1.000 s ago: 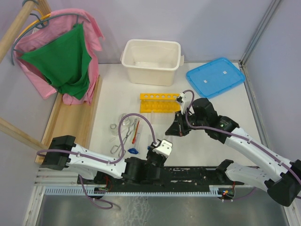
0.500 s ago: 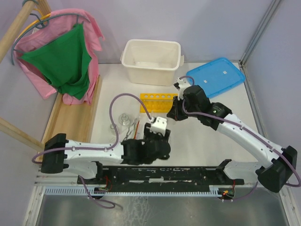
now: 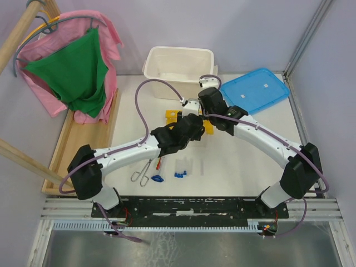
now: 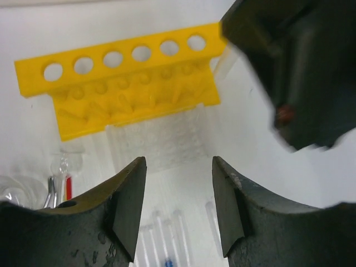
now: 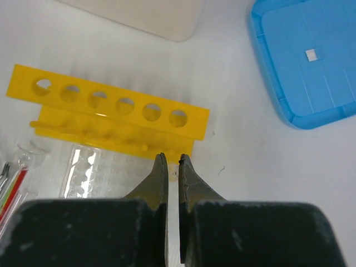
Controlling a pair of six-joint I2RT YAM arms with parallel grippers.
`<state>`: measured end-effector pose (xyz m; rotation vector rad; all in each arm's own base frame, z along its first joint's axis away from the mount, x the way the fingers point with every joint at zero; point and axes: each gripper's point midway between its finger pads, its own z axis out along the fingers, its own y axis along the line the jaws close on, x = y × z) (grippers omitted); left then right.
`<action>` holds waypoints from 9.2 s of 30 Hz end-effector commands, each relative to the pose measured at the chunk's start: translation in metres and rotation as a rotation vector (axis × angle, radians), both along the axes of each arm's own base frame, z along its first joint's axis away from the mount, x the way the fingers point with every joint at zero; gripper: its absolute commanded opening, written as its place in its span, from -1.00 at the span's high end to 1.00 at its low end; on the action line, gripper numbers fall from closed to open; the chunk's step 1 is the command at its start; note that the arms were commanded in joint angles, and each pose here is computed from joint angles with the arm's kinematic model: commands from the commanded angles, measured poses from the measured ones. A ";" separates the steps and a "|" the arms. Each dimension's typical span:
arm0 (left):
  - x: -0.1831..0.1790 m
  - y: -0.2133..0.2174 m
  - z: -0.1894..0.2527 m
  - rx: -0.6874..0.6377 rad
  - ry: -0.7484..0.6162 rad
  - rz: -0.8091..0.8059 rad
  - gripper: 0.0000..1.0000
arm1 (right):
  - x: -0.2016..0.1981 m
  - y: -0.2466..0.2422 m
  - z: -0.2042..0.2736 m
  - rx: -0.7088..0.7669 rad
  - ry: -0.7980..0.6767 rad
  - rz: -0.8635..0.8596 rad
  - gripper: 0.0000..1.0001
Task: Organize the chemistry lab equipment
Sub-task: Insert the test tube into the slot of the test tube rack, then pick up the test tube at the center of the board, then insert the test tube into the slot of the test tube rack.
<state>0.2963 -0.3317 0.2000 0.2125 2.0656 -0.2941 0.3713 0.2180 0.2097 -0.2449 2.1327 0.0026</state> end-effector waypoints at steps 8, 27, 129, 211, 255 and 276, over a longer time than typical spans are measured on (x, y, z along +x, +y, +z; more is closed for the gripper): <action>-0.010 0.050 -0.019 -0.138 0.081 0.005 -0.15 | 0.024 -0.035 0.001 0.116 -0.074 -0.102 0.98; -0.023 0.054 -0.049 -0.121 0.142 -0.017 -0.11 | 0.022 -0.009 -0.025 0.212 0.021 0.027 0.97; -0.127 -0.051 -0.160 0.137 0.396 -0.129 0.02 | -0.090 -0.134 -0.029 0.085 0.076 -0.343 0.22; -0.141 0.023 0.015 -0.095 -0.244 -0.237 0.94 | -0.171 0.073 0.036 0.749 0.525 0.685 0.30; -0.142 0.022 0.011 -0.097 -0.228 -0.229 0.94 | -0.175 0.077 0.038 0.756 0.524 0.709 0.40; -0.143 0.033 -0.014 -0.095 -0.154 -0.170 -0.05 | -0.100 0.037 0.000 0.440 0.349 0.365 0.98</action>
